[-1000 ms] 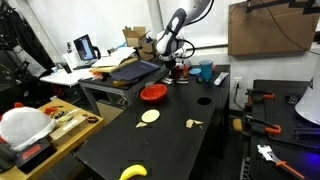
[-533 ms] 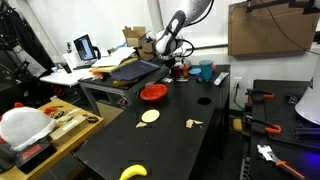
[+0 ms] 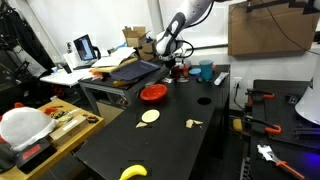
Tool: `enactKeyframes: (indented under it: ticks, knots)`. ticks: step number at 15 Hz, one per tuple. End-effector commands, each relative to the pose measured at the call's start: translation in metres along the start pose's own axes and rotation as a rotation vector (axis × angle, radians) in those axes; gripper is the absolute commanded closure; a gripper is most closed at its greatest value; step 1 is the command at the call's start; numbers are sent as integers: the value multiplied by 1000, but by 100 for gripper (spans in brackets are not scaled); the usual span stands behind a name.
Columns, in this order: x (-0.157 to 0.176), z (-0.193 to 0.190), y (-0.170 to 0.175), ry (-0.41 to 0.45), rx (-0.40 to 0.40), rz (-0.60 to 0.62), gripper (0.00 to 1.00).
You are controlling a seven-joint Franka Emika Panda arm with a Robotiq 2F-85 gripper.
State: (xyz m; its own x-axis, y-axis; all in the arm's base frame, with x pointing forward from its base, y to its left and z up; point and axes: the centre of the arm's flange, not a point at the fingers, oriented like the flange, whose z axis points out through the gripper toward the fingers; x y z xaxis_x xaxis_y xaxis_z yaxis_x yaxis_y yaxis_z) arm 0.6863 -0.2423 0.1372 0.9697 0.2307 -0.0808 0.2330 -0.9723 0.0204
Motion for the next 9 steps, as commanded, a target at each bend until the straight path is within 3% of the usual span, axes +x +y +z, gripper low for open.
enactKeyframes:
  ticks: [1,9]
  knots:
    - [8,-1,4,-10,9,-24,98]
    - [6,1,-2,-13,16,-14,98]
